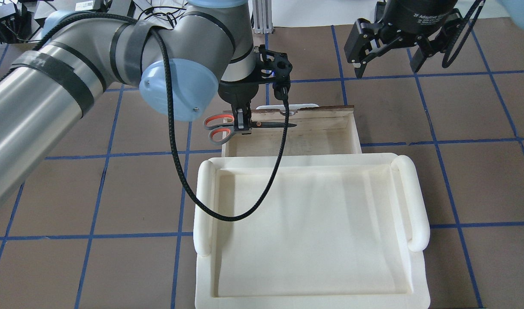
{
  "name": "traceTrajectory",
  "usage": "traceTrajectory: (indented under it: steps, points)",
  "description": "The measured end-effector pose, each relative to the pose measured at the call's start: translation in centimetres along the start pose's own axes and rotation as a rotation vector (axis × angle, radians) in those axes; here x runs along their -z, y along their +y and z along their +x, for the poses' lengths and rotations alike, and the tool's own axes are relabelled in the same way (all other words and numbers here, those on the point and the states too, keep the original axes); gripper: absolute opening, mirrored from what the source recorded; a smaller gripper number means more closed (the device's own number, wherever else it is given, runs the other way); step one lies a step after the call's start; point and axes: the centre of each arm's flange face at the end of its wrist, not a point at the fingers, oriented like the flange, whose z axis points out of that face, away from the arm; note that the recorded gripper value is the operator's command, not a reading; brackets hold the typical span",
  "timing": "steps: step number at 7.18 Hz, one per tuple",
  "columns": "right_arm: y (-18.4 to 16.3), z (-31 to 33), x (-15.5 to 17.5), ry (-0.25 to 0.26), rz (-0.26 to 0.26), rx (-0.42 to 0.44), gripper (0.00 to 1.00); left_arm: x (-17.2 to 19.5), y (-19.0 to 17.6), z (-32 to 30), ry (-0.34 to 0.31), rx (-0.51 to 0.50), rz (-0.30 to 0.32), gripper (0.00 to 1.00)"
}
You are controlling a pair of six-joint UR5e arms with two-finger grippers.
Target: Place scissors in drawer with both arms
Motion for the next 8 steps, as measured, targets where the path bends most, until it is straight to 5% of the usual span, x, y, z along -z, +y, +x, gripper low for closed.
traceTrajectory:
  steps: [6,8]
  points:
    - [0.3,-0.1,0.1,-0.009,-0.001,-0.011,1.00,-6.3,-4.7,2.0,0.006,-0.040,-0.004,0.08]
    - [0.3,-0.2,0.1,-0.009,-0.001,-0.011,1.00,-7.2,-4.7,2.0,0.013,-0.041,-0.006,0.17]
